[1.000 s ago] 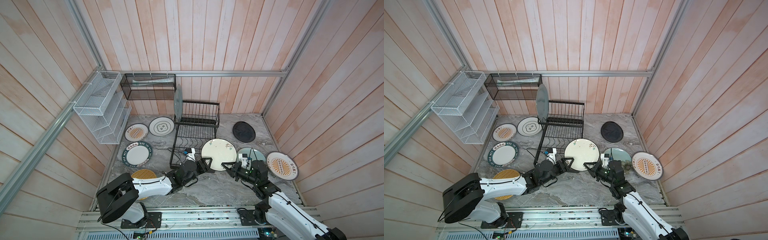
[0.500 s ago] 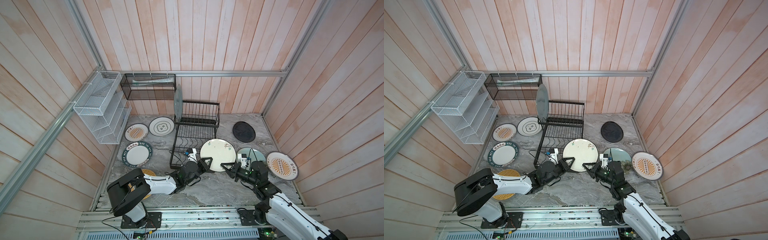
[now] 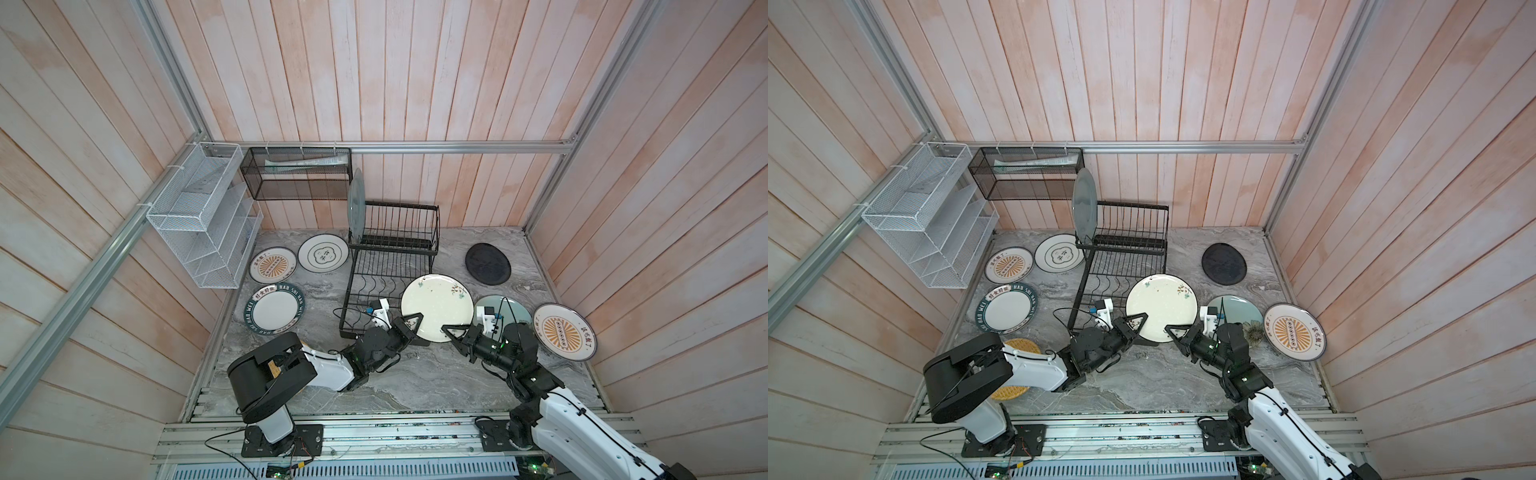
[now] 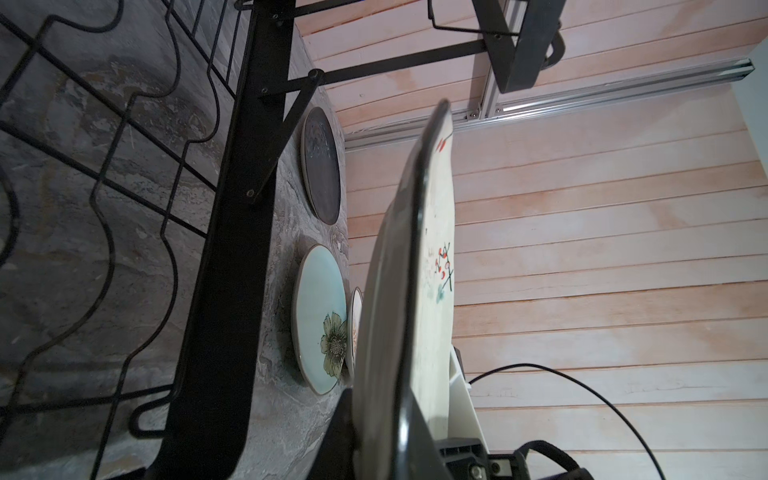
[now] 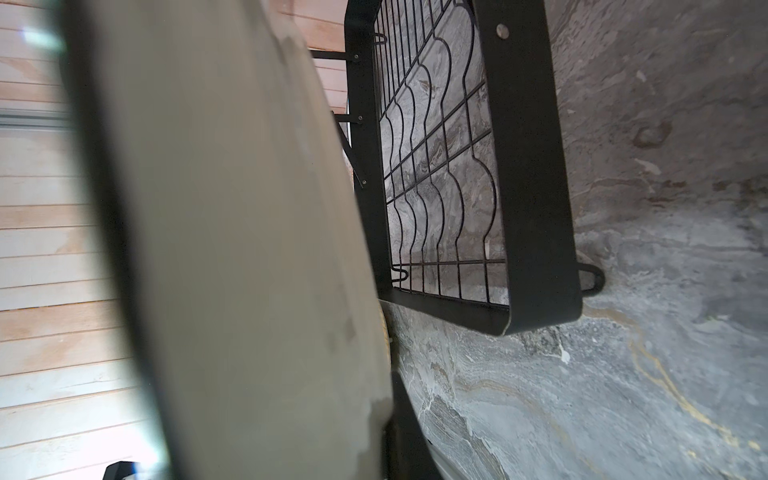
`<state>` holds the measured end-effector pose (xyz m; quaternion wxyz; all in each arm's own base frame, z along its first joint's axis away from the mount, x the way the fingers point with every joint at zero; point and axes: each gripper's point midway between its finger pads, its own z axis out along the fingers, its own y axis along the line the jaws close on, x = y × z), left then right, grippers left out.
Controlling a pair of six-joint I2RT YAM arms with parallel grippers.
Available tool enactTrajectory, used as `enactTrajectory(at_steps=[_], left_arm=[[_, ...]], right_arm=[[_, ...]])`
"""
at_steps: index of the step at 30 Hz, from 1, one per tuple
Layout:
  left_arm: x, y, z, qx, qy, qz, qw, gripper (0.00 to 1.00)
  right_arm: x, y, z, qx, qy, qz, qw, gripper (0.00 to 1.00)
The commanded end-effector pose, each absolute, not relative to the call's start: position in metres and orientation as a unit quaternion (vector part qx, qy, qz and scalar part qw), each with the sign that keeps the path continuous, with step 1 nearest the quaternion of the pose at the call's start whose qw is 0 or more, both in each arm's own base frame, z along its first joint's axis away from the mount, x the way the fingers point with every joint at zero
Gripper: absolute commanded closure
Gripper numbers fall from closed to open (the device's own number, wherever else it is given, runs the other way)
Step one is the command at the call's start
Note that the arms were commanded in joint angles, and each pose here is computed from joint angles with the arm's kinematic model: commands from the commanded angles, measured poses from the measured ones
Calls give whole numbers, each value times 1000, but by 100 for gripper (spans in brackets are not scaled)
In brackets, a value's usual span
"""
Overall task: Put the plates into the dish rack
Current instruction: 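Lift the cream plate upright with the left gripper while the right gripper withdraws, then carry the upright cream plate with the left gripper over the rack's far end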
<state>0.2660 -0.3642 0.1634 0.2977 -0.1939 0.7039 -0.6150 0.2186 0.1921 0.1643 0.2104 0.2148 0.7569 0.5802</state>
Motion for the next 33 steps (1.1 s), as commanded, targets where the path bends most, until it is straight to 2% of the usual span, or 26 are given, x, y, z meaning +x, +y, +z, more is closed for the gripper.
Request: enactTrajectory(at_steps=[1,4,6,9,13,24,33], left_arm=[[253,-372,164,-153,706,-625,294,100],[253,-368,167,-152,707,-620,303,100],[254,-363,168,-154,711,-612,312,100],[253,-353,172,-156,711,-603,326,100],[251,-334,180,-160,713,-585,352,100],[239,-271,221,-166,712,-531,428,100],[224,-191,327,-119,716,-410,552,100]], right_arm=[[218,202,203,158,738,609,242,93],[220,201,205,152,745,600,250,56],[221,200,207,149,748,594,257,37],[226,197,210,145,755,577,276,18],[232,194,222,124,759,558,312,2],[269,197,256,43,779,480,402,2],[276,197,260,-17,759,456,465,2]])
